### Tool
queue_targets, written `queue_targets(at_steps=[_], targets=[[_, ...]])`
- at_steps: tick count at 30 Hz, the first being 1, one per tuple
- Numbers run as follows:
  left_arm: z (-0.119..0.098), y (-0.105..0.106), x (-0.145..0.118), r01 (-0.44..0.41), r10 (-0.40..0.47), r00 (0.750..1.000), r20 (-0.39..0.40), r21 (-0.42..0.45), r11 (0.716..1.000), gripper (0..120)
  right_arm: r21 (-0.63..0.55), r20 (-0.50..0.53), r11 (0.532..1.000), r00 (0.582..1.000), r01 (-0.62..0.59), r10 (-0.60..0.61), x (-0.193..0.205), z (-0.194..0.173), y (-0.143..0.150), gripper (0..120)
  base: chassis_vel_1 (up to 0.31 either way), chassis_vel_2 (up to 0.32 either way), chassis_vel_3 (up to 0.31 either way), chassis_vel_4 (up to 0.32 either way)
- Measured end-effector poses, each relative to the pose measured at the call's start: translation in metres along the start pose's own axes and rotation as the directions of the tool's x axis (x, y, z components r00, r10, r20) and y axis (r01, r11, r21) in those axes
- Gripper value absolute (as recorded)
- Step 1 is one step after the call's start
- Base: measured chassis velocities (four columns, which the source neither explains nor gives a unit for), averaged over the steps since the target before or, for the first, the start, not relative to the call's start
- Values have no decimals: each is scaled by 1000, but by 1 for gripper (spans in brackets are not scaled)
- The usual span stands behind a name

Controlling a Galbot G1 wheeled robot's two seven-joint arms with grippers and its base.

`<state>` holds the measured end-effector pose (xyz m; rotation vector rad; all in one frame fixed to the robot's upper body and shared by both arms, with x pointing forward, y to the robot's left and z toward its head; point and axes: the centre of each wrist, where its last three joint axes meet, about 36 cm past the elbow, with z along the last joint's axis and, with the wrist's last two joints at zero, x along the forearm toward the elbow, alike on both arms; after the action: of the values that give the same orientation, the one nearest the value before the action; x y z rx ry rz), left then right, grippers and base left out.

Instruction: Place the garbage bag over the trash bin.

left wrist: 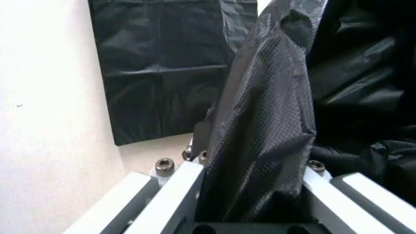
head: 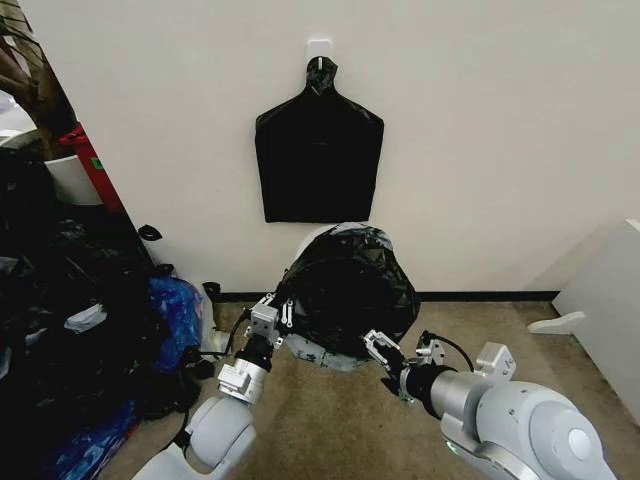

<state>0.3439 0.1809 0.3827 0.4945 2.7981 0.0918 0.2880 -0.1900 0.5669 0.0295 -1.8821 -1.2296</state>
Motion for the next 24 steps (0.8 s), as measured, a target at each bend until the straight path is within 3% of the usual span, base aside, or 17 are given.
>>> queue_targets(at_steps=[6,24], targets=[[-1,1,-1,1,-1,1000,3,0,1000,1,5,-17,1000,1000,-3,3,-3,6,-1,90,0,0,0,0],[-4,3,-3,3,-3,1000,11,11,1000,1,28,-37,1000,999,-3,4,-8,12,-3,23,0,0,0,0]])
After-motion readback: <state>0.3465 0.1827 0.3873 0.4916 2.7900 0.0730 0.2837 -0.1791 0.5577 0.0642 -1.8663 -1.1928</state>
